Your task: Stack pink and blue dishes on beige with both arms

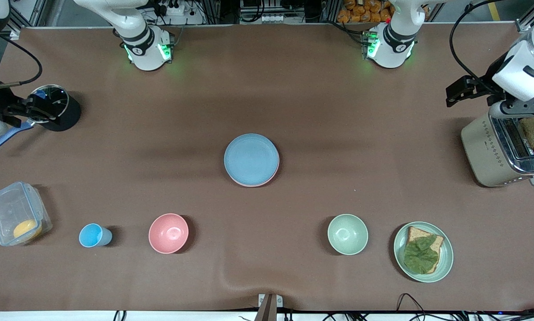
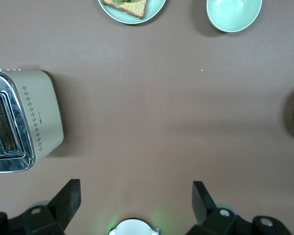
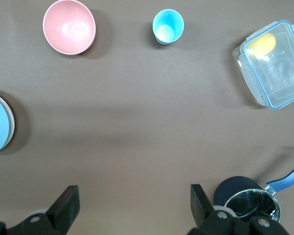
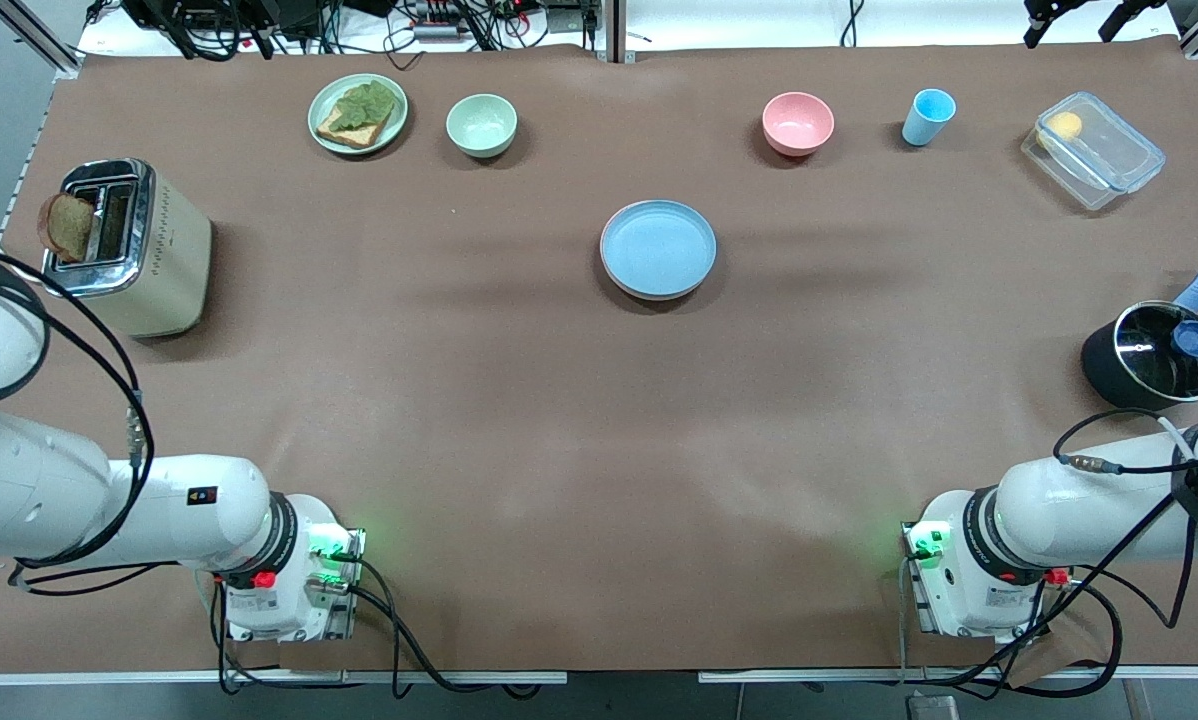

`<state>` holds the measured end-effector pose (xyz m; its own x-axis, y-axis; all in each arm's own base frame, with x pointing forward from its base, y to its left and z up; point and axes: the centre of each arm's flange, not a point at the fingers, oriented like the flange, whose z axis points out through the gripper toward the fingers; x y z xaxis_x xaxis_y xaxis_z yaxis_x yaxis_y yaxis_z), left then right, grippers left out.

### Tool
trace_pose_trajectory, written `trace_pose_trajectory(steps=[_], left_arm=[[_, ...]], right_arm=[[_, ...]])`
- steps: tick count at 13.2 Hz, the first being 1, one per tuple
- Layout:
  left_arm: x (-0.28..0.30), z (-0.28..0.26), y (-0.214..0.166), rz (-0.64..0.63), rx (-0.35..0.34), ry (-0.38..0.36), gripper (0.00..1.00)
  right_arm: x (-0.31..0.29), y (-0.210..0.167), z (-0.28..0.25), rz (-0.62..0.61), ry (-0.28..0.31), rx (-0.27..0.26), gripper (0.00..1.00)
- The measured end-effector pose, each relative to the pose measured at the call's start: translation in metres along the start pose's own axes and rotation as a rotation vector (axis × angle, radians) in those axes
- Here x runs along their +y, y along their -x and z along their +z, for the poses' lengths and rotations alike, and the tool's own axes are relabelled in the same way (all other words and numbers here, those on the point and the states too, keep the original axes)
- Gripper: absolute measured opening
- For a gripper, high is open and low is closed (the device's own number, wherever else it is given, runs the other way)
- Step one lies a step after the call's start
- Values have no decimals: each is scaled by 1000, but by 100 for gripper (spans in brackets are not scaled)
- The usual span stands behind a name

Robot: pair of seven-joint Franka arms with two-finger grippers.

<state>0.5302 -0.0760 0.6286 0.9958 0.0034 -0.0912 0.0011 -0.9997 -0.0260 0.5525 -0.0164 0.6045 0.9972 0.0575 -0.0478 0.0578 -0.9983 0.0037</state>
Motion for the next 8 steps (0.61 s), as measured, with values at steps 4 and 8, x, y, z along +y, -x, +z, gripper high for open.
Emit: trace_pose_trajectory(steps=[4, 8], left_arm=[[-2, -5, 0, -3, 10, 2, 100], [-6, -3, -2, -42, 6, 3, 100]], right_arm=[[0, 0, 0, 4, 0, -3, 100], [0, 1, 0, 4, 0, -5, 100]])
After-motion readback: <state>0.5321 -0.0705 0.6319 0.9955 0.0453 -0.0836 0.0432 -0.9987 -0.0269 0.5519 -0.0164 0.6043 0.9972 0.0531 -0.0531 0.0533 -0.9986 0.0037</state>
